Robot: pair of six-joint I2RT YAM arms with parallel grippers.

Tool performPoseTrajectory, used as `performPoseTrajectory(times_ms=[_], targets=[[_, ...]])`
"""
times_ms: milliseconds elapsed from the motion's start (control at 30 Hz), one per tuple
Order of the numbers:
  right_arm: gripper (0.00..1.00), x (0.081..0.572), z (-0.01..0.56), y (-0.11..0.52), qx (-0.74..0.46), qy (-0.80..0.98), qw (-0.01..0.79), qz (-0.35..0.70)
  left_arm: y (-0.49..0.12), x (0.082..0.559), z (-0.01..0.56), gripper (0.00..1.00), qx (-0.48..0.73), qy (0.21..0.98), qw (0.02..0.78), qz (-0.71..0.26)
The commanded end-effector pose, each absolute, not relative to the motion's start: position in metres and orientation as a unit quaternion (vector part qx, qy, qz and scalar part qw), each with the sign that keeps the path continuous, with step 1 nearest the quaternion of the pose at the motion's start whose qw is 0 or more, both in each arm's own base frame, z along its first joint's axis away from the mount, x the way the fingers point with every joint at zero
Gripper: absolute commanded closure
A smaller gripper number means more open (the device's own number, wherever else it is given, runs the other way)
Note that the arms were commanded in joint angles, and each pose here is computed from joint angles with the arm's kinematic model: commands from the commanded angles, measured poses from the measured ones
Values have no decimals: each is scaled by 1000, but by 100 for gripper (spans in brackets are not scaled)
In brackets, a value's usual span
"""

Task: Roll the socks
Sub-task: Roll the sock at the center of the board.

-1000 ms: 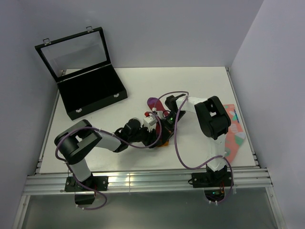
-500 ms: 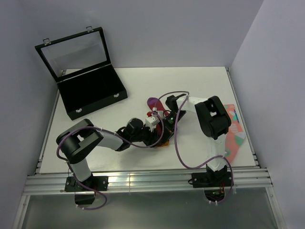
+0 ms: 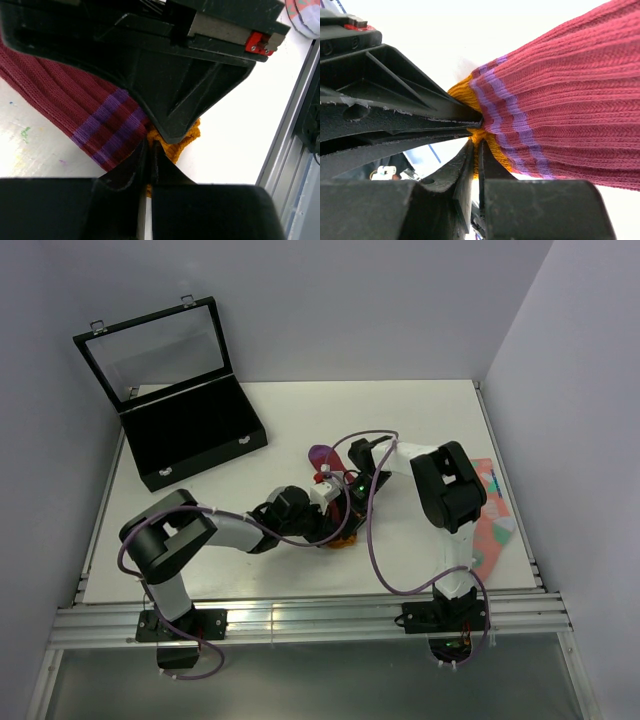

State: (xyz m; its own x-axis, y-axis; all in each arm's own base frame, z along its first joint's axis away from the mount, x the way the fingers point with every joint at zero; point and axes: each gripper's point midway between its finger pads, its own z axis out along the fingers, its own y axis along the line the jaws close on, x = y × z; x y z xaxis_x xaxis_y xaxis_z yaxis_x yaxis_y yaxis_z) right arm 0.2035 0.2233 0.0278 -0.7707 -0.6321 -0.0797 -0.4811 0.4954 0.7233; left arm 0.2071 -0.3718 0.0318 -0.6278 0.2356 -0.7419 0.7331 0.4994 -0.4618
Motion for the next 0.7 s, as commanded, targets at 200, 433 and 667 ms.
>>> performPoseTrajectory(times_ms=[200,433,667], targets=[[64,221,49,218,340,-867,26,-363,-376,200,22,100,255,859,250,-367],[55,231,64,209,344,-867,-19,-359,-377,199,14,100,231,885,211,-346],[55,245,72,187,329,-876,-59,-349,-385,197,7,100,206,902,168,-341]])
